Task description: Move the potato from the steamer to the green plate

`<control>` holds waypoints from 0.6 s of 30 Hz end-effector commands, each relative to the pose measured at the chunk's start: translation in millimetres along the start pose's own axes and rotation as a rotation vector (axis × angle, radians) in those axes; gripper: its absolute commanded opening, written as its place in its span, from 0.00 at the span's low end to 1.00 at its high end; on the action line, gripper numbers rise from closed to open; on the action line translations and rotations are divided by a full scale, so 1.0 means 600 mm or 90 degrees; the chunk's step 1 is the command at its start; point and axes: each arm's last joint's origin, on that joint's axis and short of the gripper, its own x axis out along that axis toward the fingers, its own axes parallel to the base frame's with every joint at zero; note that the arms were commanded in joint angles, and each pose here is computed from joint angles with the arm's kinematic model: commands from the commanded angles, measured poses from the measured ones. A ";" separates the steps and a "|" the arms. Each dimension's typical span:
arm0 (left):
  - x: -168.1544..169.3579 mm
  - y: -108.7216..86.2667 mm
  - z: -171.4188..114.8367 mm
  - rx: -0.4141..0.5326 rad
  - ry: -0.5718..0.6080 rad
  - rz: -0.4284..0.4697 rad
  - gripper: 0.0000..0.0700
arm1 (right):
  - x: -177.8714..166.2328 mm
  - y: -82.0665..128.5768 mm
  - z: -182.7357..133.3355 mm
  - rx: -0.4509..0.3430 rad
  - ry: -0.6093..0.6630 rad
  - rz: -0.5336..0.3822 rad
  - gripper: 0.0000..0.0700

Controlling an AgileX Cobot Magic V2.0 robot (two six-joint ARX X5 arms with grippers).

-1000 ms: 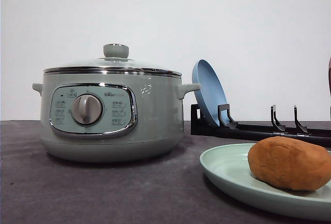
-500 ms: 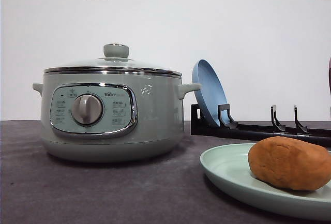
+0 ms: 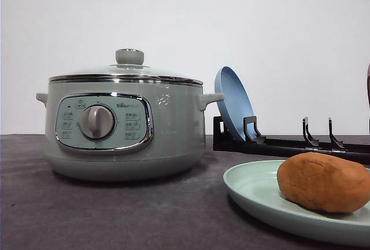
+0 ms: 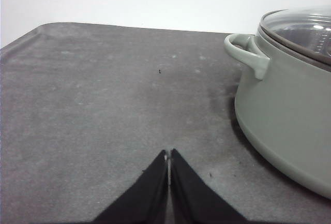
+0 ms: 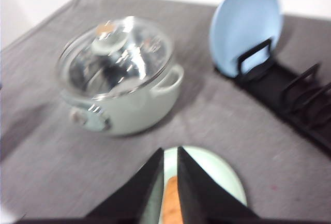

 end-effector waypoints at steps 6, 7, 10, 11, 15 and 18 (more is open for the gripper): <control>0.003 0.001 -0.012 0.005 0.015 0.003 0.00 | 0.033 -0.037 -0.066 0.001 -0.212 -0.084 0.05; 0.003 0.001 -0.012 0.005 0.015 0.003 0.00 | 0.043 -0.045 -0.080 0.000 -0.245 -0.101 0.05; 0.003 0.001 -0.012 0.005 0.015 0.002 0.00 | 0.071 -0.069 -0.125 -0.005 -0.312 -0.143 0.05; 0.003 0.001 -0.012 0.005 0.015 0.003 0.00 | 0.080 -0.077 -0.142 -0.006 -0.316 -0.153 0.05; 0.003 0.001 -0.012 0.005 0.015 0.003 0.00 | 0.112 -0.112 -0.210 0.019 -0.289 -0.231 0.05; 0.003 0.001 -0.012 0.005 0.015 0.003 0.00 | 0.128 -0.130 -0.249 0.034 -0.273 -0.269 0.05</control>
